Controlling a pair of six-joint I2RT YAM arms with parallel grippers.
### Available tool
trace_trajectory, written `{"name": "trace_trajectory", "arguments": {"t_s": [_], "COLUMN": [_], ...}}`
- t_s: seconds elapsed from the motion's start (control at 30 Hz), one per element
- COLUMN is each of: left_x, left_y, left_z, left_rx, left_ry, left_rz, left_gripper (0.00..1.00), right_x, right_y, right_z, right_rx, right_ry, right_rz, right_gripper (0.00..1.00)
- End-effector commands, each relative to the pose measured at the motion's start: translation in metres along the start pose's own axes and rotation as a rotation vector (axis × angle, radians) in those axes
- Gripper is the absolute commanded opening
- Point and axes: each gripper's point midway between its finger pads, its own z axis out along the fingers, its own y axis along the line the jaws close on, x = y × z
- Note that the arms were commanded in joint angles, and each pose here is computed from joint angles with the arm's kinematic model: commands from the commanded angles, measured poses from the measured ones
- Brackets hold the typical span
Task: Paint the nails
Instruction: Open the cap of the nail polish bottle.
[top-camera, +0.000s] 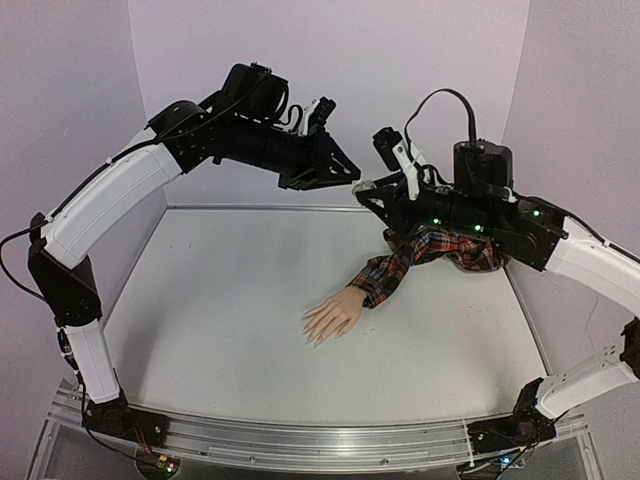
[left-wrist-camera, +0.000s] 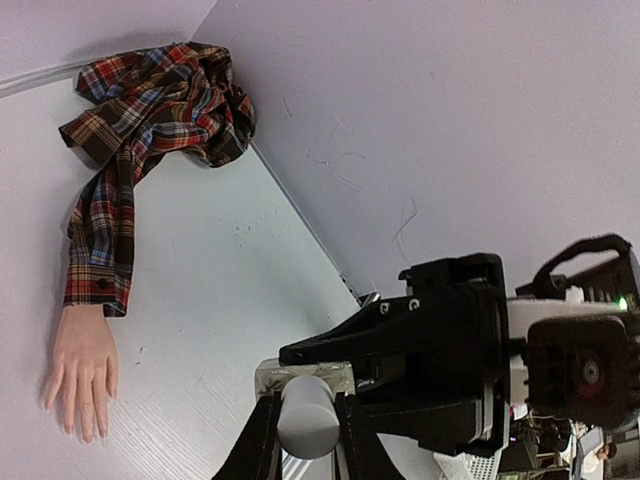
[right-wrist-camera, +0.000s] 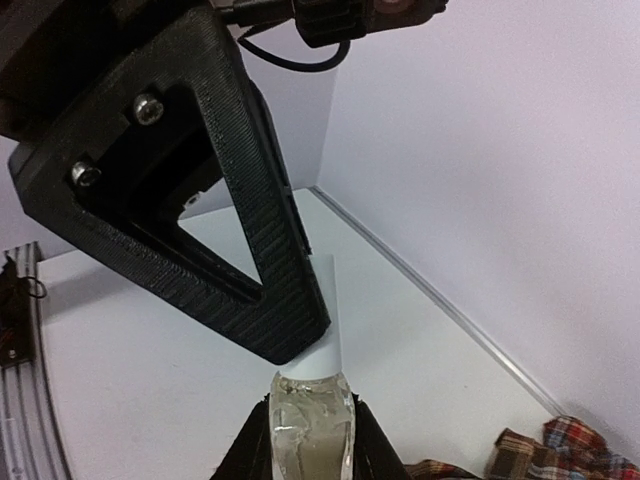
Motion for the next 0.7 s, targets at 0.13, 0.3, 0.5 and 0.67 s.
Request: {"name": "trace_trajectory", "arguments": {"t_s": [0.13, 0.3, 0.5, 0.67], "left_x": [-0.027, -0.035, -0.043, -0.023], "left_y": [0.016, 0.021, -0.01, -0.04], "left_z": [-0.006, -0.012, -0.045, -0.075], "left_rx": [-0.044, -0.04, 0.071, 0.282], "left_ry": [-0.127, -0.162, -0.246, -0.331], "left_rz": [-0.127, -0.174, -0.019, 0.174], "left_gripper": [0.0, 0.19, 0.68, 0.79], "right_x": [-0.018, -0.026, -0.027, -0.034], "right_y": [-0.029, -0.022, 0.007, 0.02], "right_z": [0.006, 0.006, -0.001, -0.016], "right_rx": [0.344, 0.312, 0.119, -0.104], "right_ry": [-0.018, -0.053, -0.109, -0.152], "right_rz": [-0.147, -0.135, -0.089, 0.055], "right_gripper": [0.0, 0.0, 0.0, 0.0]}}
